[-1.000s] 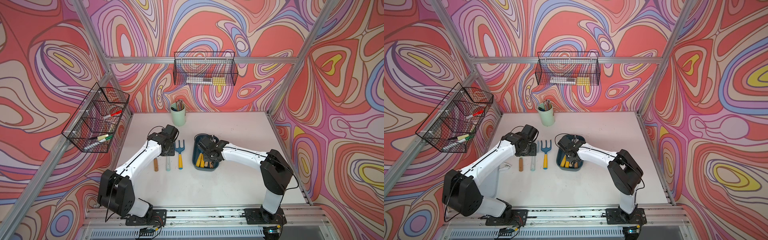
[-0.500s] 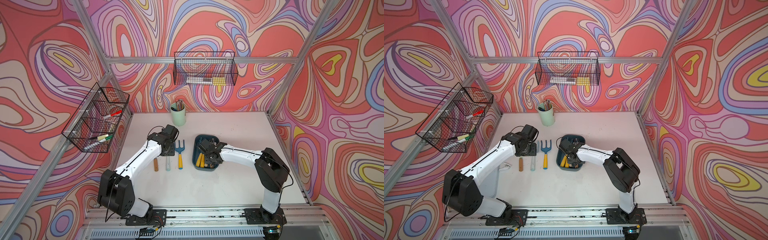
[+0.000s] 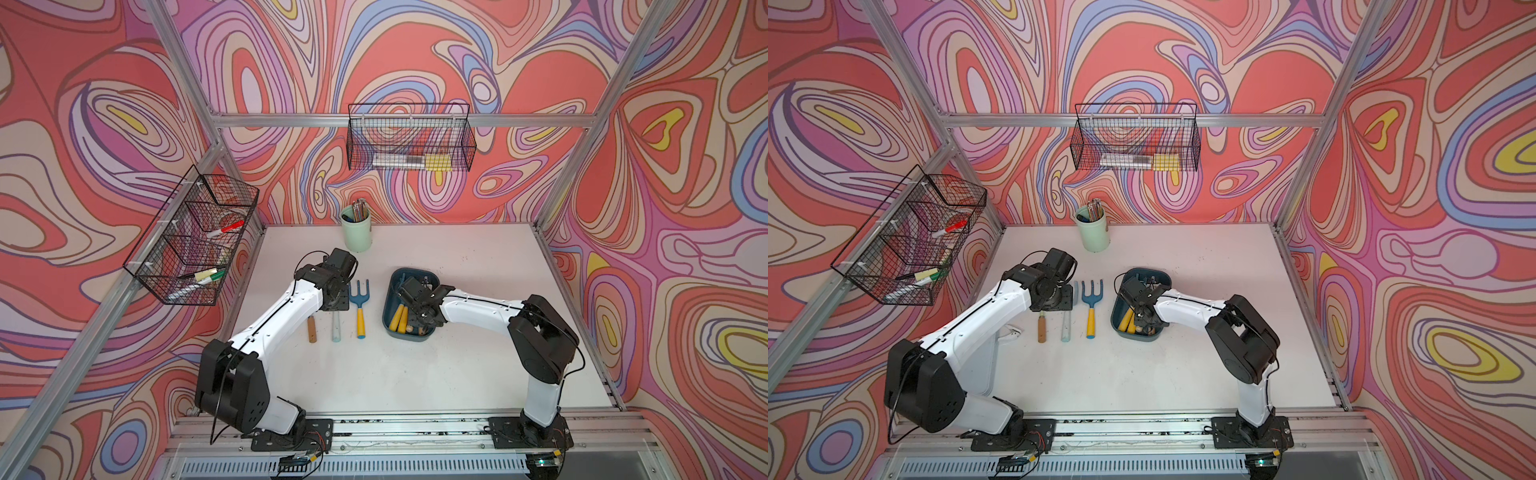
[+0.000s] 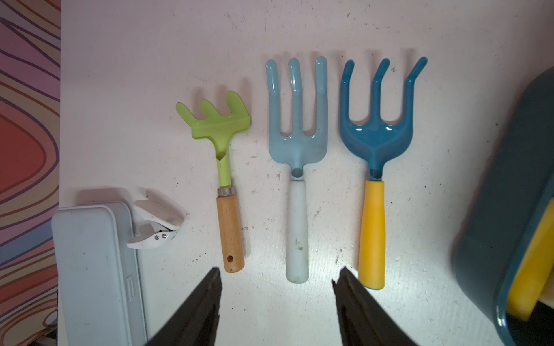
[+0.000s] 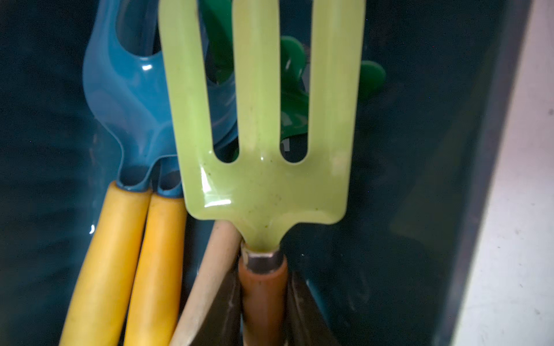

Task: Take the hand rake out of the storage box
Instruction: Pick up the rake from the storage box, then place the rake at the center of the board.

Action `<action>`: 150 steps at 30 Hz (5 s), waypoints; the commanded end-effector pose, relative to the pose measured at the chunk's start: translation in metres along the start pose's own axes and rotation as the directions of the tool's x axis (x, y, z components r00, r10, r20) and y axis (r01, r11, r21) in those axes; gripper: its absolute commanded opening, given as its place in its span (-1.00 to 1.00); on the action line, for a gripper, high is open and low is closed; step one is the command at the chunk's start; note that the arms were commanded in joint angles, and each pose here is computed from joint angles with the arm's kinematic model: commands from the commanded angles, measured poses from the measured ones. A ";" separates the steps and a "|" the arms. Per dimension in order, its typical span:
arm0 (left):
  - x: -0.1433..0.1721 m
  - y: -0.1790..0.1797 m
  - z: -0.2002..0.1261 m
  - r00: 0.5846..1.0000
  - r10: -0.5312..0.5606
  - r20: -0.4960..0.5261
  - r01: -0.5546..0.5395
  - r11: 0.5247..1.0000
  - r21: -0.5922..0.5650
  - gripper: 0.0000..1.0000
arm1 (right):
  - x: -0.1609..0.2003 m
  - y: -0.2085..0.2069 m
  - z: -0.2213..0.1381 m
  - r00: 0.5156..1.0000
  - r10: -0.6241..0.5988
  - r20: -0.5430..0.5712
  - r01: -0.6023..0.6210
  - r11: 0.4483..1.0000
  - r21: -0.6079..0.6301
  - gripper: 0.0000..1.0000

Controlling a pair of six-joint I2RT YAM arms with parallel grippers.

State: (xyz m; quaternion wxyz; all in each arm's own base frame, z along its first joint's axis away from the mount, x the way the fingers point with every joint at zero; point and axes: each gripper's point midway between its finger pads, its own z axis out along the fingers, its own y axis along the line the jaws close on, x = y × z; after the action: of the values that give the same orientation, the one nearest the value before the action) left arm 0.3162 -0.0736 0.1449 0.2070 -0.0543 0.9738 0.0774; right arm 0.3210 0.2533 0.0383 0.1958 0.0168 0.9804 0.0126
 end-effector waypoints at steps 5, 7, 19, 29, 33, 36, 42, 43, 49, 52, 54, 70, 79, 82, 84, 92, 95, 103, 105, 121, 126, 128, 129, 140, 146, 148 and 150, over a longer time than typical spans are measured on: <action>-0.007 0.000 -0.005 1.000 0.011 0.012 -0.011 1.000 -0.017 0.28 | -0.001 -0.002 -0.002 1.000 0.000 0.002 0.000 1.000 -0.009 -0.91; -0.008 0.000 -0.005 1.000 0.007 0.012 -0.007 1.000 -0.017 0.28 | -0.009 0.001 -0.010 1.000 -0.007 0.024 0.007 1.000 -0.019 -0.94; -0.009 0.000 -0.003 1.000 0.007 0.012 -0.007 1.000 -0.026 0.28 | -0.033 0.006 -0.049 0.995 -0.019 0.096 0.024 0.998 -0.059 -1.00; -0.010 0.000 -0.002 1.000 0.007 0.013 -0.006 1.000 -0.030 0.28 | -0.056 -0.003 -0.088 0.982 -0.062 0.181 0.069 0.997 -0.035 -1.00; -0.009 0.001 -0.002 1.000 0.005 0.013 -0.004 0.999 -0.032 0.28 | -0.063 -0.014 -0.096 0.984 -0.062 0.167 0.070 0.997 -0.043 -1.00; -0.010 0.002 -0.003 1.000 0.005 0.016 -0.005 0.999 -0.034 0.28 | -0.070 -0.031 -0.102 0.985 -0.051 0.164 0.057 0.998 -0.032 -1.00; -0.010 0.003 -0.005 1.000 0.003 0.022 -0.002 0.999 -0.036 0.29 | -0.077 -0.078 -0.104 0.990 -0.011 0.140 0.013 1.000 -0.015 -1.00; -0.010 0.002 -0.004 1.000 0.003 0.020 -0.002 0.999 -0.035 0.29 | -0.076 -0.084 -0.102 0.992 -0.008 0.129 0.011 1.000 -0.017 -1.00; -0.010 0.003 -0.006 1.000 0.005 0.020 -0.004 0.999 -0.038 0.29 | -0.061 -0.116 -0.079 0.998 0.028 0.057 -0.027 0.999 -0.017 -1.00; -0.011 0.005 -0.008 1.000 0.008 0.022 -0.007 0.999 -0.044 0.29 | -0.051 -0.124 -0.065 0.999 0.039 0.019 -0.038 0.999 -0.033 -1.00; -0.011 0.006 -0.008 1.000 0.009 0.023 -0.008 0.999 -0.047 0.29 | -0.046 -0.126 -0.056 0.999 0.036 -0.002 -0.036 0.999 -0.032 -1.00; -0.009 0.012 -0.012 0.999 0.013 0.032 -0.011 0.998 -0.066 0.29 | -0.035 -0.120 -0.001 0.997 -0.023 -0.079 0.020 0.999 -0.037 -1.00; -0.008 0.013 -0.011 0.999 0.016 0.031 -0.014 0.997 -0.072 0.29 | -0.024 -0.120 0.013 0.992 -0.027 -0.120 0.021 0.999 -0.051 -1.00; -0.008 0.013 -0.010 0.999 0.012 0.033 -0.010 0.997 -0.072 0.29 | -0.021 -0.121 0.014 0.992 -0.023 -0.127 0.017 0.999 -0.049 -1.00; -0.008 0.013 -0.011 0.999 0.012 0.033 -0.010 0.998 -0.070 0.29 | -0.018 -0.122 0.016 0.991 -0.020 -0.131 0.013 0.999 -0.048 -1.00; -0.007 0.014 -0.012 0.999 0.010 0.035 -0.008 0.998 -0.070 0.29 | -0.011 -0.123 0.027 0.988 0.002 -0.155 -0.009 0.999 -0.045 -1.00; -0.007 0.014 -0.012 0.999 0.010 0.035 -0.008 0.998 -0.068 0.29 | -0.011 -0.121 0.028 0.989 0.016 -0.150 -0.025 0.998 -0.056 -1.00; -0.010 0.013 -0.015 0.999 0.010 0.041 -0.007 0.998 -0.066 0.29 | -0.008 -0.123 0.033 0.986 0.022 -0.166 -0.031 0.998 -0.055 -1.00; -0.012 0.013 -0.016 0.999 0.012 0.045 -0.009 0.998 -0.066 0.29 | -0.007 -0.124 0.034 0.985 0.021 -0.172 -0.031 0.998 -0.053 -1.00; -0.018 0.014 -0.021 0.998 0.025 0.050 -0.021 0.997 -0.075 0.29 | -0.006 -0.125 0.036 0.980 0.015 -0.201 -0.022 0.999 -0.036 -0.67; -0.021 0.015 -0.024 0.998 0.030 0.060 -0.025 0.996 -0.083 0.30 | -0.007 -0.125 0.034 0.979 0.010 -0.202 -0.017 0.999 -0.032 -0.53; -0.021 0.015 -0.024 0.998 0.030 0.061 -0.025 0.996 -0.083 0.30 | -0.009 -0.126 0.034 0.980 0.008 -0.201 -0.013 1.000 -0.026 -0.51; -0.022 0.015 -0.024 0.998 0.030 0.062 -0.025 0.996 -0.083 0.30 | -0.009 -0.125 0.035 0.980 0.006 -0.201 -0.011 1.000 -0.026 -0.51; -0.020 0.017 -0.024 0.998 0.030 0.060 -0.024 0.996 -0.088 0.30 | -0.013 -0.126 0.034 0.979 -0.004 -0.203 0.000 1.000 -0.021 -0.22; -0.021 0.016 -0.024 0.998 0.028 0.063 -0.023 0.996 -0.087 0.31 | -0.026 -0.122 0.019 0.987 0.006 -0.160 -0.013 0.999 -0.041 -0.18; -0.021 0.016 -0.024 0.998 0.029 0.061 -0.024 0.996 -0.087 0.30 | -0.033 -0.120 0.008 0.990 0.008 -0.140 -0.015 0.999 -0.049 -0.13; -0.021 0.017 -0.024 0.998 0.029 0.062 -0.024 0.996 -0.087 0.31 | -0.038 -0.120 0.000 0.991 0.007 -0.133 -0.013 0.999 -0.047 -0.12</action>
State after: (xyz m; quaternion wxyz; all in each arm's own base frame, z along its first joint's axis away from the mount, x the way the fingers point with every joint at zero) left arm 0.3253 -0.0616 0.1704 0.2322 -0.0540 0.9643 0.1155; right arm 0.3471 0.1339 0.0247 0.1121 0.0123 0.9929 0.0376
